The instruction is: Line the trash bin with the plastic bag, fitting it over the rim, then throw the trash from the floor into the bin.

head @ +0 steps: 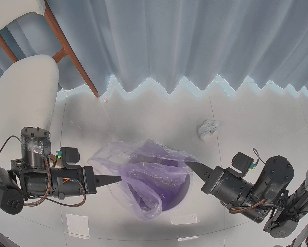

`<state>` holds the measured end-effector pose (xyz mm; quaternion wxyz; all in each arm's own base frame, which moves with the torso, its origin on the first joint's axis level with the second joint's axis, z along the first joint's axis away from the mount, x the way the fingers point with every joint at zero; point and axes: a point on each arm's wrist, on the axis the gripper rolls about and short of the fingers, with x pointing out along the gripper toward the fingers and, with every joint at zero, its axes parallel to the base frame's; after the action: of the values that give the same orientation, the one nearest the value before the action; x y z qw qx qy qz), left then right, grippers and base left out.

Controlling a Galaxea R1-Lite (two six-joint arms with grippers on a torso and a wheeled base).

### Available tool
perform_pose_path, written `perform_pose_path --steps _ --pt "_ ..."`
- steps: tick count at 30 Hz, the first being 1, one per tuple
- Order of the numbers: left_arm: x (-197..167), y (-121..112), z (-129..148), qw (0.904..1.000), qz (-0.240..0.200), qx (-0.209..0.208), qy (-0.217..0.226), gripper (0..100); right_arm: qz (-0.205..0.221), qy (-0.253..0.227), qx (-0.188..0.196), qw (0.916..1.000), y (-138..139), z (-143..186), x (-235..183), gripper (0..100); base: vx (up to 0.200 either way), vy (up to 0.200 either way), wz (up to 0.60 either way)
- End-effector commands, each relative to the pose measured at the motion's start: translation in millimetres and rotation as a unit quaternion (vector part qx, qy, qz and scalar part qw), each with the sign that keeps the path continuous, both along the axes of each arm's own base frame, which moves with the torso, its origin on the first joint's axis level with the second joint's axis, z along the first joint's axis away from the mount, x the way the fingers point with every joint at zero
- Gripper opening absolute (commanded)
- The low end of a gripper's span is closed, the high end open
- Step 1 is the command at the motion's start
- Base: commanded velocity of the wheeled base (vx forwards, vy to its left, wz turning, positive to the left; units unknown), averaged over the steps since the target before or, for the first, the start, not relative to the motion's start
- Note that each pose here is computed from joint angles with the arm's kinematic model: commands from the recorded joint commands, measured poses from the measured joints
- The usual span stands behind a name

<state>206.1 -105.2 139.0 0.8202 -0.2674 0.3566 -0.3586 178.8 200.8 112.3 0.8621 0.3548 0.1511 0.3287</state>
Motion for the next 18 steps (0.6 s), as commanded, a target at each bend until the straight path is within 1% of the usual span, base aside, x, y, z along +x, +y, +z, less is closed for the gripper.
perform_pose_path --steps 1,2,6,10,12,15,18 --pt "0.7 -2.5 -5.5 0.9997 0.007 -0.017 0.013 0 -0.002 0.016 -0.003 0.9999 3.5 -8.4 4.1 0 0.000 0.000 0.00" --pt "1.3 -2.8 -4.1 0.9992 0.014 -0.036 0.010 0 -0.003 0.020 -0.011 0.9997 5.6 -14.3 6.0 0 0.000 0.000 0.00" --pt "1.7 -2.2 -4.5 0.9989 0.018 -0.043 0.005 0 -0.003 0.020 -0.009 0.9998 5.7 -15.9 6.1 0 0.000 0.000 0.00" --pt "14.6 -6.1 -26.0 0.9986 0.027 -0.021 0.041 0 -0.005 0.043 -0.032 0.9985 11.4 -36.5 12.3 0 0.000 0.000 0.00" --pt "19.7 -8.0 -35.7 0.9978 0.037 -0.009 0.054 0 -0.006 0.048 -0.031 0.9983 14.2 -43.4 15.4 0 0.000 0.000 0.00" --pt "21.8 -10.9 -43.6 0.9971 0.042 0.005 0.063 0 -0.008 0.061 -0.034 0.9975 16.4 -51.7 17.4 0 0.000 0.000 0.00" --pt "22.0 -11.5 -44.8 0.9969 0.042 0.005 0.067 0 -0.008 0.063 -0.035 0.9973 16.6 -53.1 17.6 0 0.000 0.000 0.00"
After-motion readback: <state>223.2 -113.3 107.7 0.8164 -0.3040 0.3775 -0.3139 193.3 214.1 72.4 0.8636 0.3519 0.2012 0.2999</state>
